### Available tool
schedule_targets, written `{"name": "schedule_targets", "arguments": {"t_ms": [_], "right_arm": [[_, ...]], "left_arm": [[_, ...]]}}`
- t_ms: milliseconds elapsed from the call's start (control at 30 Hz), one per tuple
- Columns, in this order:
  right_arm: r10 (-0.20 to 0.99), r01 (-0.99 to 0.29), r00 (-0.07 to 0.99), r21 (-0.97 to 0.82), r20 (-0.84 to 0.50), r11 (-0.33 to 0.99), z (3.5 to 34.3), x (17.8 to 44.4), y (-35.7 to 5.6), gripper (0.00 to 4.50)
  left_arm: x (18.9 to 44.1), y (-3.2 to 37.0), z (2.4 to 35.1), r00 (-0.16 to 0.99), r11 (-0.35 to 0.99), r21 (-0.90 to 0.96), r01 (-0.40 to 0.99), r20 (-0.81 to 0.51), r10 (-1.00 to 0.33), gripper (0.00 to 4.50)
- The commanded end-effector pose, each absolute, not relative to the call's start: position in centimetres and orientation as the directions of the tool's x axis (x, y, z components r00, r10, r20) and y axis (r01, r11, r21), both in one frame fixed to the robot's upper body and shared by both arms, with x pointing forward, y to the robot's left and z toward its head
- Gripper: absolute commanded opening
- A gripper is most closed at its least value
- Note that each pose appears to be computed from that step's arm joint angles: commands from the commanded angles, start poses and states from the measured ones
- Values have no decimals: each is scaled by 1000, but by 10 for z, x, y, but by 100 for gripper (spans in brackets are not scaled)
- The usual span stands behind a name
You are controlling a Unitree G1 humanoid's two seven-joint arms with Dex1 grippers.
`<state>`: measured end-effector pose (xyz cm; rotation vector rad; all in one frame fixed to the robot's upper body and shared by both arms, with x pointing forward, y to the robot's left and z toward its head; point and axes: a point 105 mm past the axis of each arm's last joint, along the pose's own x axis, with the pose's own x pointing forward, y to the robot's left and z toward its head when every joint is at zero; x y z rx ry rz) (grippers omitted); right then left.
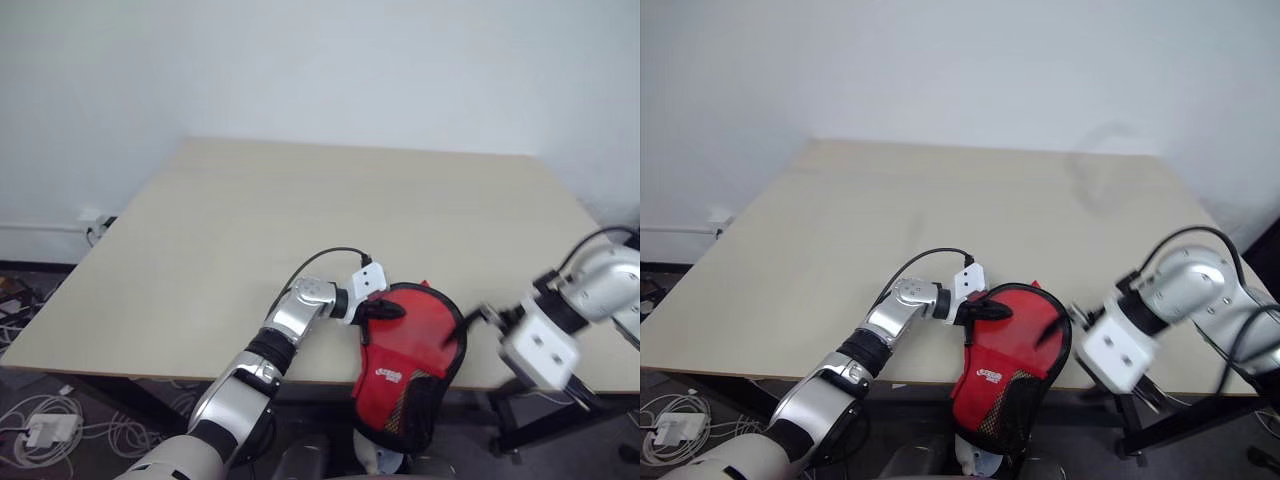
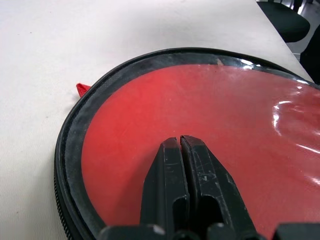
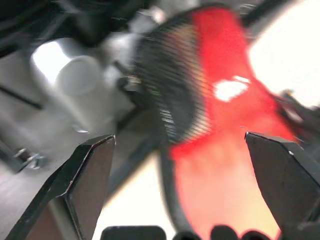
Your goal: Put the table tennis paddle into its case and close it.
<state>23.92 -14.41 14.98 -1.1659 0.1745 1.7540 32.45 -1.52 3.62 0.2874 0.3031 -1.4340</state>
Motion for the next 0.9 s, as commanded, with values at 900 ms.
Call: {"name": "schedule_targets", "arguments": {"t_ms": [900], "right_arm": [[650, -671, 469, 237, -598, 703, 51, 325, -172, 389]], "left_arm": [[338, 37, 28, 275, 296, 16, 955, -421, -864, 0]]}}
